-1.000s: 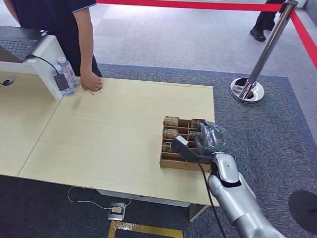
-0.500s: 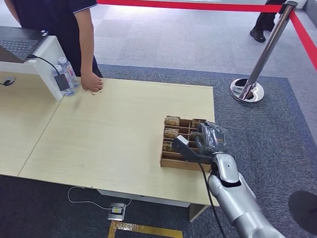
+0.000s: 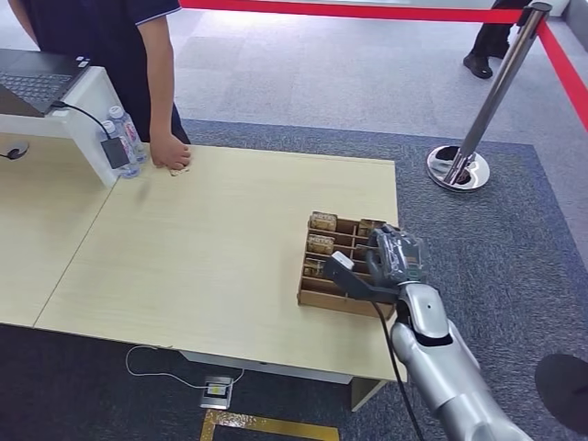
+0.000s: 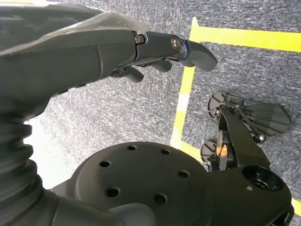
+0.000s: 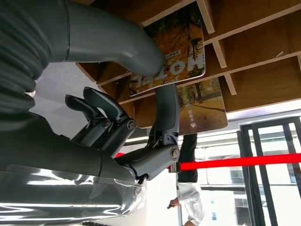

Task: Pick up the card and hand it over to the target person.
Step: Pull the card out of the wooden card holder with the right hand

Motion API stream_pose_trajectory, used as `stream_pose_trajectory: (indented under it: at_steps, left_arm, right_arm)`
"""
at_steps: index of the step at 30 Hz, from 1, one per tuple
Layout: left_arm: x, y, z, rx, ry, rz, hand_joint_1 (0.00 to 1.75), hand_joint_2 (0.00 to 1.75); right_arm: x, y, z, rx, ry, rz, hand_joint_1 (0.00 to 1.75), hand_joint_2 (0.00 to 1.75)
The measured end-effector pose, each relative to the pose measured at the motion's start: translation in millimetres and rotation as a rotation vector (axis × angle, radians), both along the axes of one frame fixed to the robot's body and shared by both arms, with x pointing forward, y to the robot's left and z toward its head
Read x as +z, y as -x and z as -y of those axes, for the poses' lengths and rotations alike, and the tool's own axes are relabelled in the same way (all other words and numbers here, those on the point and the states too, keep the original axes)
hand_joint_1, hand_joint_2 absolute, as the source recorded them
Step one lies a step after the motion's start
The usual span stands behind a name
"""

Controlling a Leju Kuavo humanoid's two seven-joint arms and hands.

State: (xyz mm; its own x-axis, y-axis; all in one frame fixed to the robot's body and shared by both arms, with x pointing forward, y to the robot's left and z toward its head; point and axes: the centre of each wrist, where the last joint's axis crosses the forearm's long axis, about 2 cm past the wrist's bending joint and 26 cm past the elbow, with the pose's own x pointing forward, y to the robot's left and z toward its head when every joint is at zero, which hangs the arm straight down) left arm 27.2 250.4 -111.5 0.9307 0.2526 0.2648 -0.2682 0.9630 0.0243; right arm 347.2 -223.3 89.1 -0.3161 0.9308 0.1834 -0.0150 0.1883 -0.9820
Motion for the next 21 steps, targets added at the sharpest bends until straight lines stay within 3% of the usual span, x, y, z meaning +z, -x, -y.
stream_pose_trajectory:
  at_steps: [13, 21]
  left_arm:
    - [0.8, 5.0, 12.6, 0.067, 0.012, -0.043, 0.00, 1.75]
    - [1.1, 6.6, 16.5, 0.086, 0.012, -0.033, 0.00, 1.75]
  right_arm:
    - [24.7, 42.7, 21.3, 0.116, -0.087, 0.119, 1.75, 1.75]
    - [37.3, 48.3, 32.8, 0.122, -0.100, 0.176, 1.75, 1.75]
